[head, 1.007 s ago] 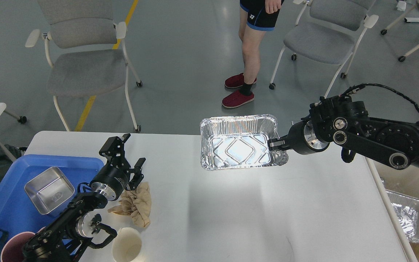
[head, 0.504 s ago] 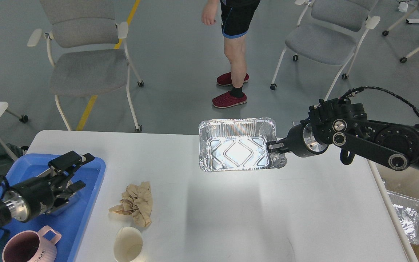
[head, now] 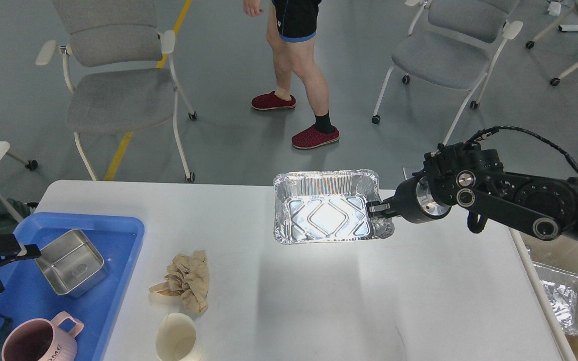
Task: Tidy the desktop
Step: 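Grasp the white paper cup with the left gripper and lift it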
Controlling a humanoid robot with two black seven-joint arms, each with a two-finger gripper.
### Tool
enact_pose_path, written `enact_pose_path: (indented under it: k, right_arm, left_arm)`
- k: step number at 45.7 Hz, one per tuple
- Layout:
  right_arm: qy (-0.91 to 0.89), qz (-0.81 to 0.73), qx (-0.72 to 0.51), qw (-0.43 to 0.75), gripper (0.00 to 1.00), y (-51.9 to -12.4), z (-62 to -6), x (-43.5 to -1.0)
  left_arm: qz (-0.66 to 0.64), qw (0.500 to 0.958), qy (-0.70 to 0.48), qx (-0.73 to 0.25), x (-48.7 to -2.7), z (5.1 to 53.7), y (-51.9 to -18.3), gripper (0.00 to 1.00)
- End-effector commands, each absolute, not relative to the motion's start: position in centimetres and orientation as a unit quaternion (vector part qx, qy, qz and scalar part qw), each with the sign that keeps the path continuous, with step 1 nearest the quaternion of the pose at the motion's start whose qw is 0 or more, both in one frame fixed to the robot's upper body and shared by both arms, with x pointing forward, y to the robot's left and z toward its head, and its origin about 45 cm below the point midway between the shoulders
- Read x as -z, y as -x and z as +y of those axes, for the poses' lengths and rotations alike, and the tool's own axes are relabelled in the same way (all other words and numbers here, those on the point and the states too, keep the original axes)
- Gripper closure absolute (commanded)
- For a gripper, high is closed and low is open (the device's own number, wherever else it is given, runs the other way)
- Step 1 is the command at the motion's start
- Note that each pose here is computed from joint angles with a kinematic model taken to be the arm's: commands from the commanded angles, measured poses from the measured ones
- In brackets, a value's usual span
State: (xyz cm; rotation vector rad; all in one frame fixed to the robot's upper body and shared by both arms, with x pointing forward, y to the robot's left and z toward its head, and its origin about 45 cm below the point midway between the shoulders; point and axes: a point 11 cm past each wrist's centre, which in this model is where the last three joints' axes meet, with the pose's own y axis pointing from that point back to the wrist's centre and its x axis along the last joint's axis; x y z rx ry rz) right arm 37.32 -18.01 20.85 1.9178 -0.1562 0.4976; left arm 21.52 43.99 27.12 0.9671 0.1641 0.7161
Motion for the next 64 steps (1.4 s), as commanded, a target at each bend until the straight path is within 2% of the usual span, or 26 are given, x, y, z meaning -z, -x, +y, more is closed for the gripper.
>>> enact_pose_path:
  k: [1, 4, 12, 18, 35, 42, 48, 57, 60, 61, 62, 64]
  right_arm:
    - [-0.809, -0.066, -0.21, 0.545, 1.0, -37.3, -18.0, -20.9]
    - [-0.809, -0.067, -0.208, 0.546, 1.0, -37.3, -18.2, -20.8]
    - [-0.809, -0.067, -0.208, 0.546, 1.0, -37.3, -18.2, -20.9]
    - [-0.81, -0.067, -0.209, 0.544, 1.0, -37.3, -18.0, -20.9]
    - [-0.81, -0.068, -0.209, 0.544, 1.0, -37.3, -18.0, -21.0]
    - [-0.81, -0.067, -0.209, 0.544, 1.0, -37.3, -18.0, -20.9]
    - [-0.81, -0.068, -0.208, 0.544, 1.0, -37.3, -18.1, -20.9]
    - [-0.81, -0.068, -0.209, 0.544, 1.0, -37.3, -18.1, -20.9]
    - [-0.81, -0.068, -0.208, 0.544, 1.0, -37.3, -18.1, -20.9]
    - [-0.81, -0.068, -0.208, 0.544, 1.0, -37.3, -18.1, -20.9]
    - [-0.81, -0.068, -0.209, 0.544, 1.0, -37.3, -18.0, -20.9]
    - [-0.81, -0.068, -0.209, 0.544, 1.0, -37.3, -18.0, -20.9]
  left_arm:
    - [0.078, 0.839, -0.441, -0.308, -27.2, 42.7, -21.8, 0.04]
    - [0.081, 0.855, -0.429, -0.279, -25.4, 40.9, -21.8, 0.04]
    - [0.058, 0.864, -0.467, -0.179, -19.6, 37.7, -19.6, 0.05]
    - [0.024, 0.874, -0.466, -0.131, -16.7, 34.4, -19.4, 0.07]
    - [0.004, 0.876, -0.468, -0.116, -13.3, 30.7, -20.8, 0.09]
    - [-0.015, 0.879, -0.465, -0.104, -12.0, 28.9, -20.4, 0.14]
    - [-0.034, 0.87, -0.482, -0.099, -10.8, 28.8, -20.1, 0.27]
    - [-0.038, 0.865, -0.492, -0.087, -9.6, 28.0, -19.4, 0.61]
    - [-0.037, 0.856, -0.507, -0.091, -9.5, 28.4, -19.5, 0.77]
    - [-0.035, 0.851, -0.516, -0.092, -9.4, 28.7, -19.5, 0.84]
    - [-0.033, 0.844, -0.527, -0.093, -9.3, 29.0, -19.5, 0.96]
    - [-0.033, 0.837, -0.537, -0.094, -9.3, 29.3, -19.6, 1.0]
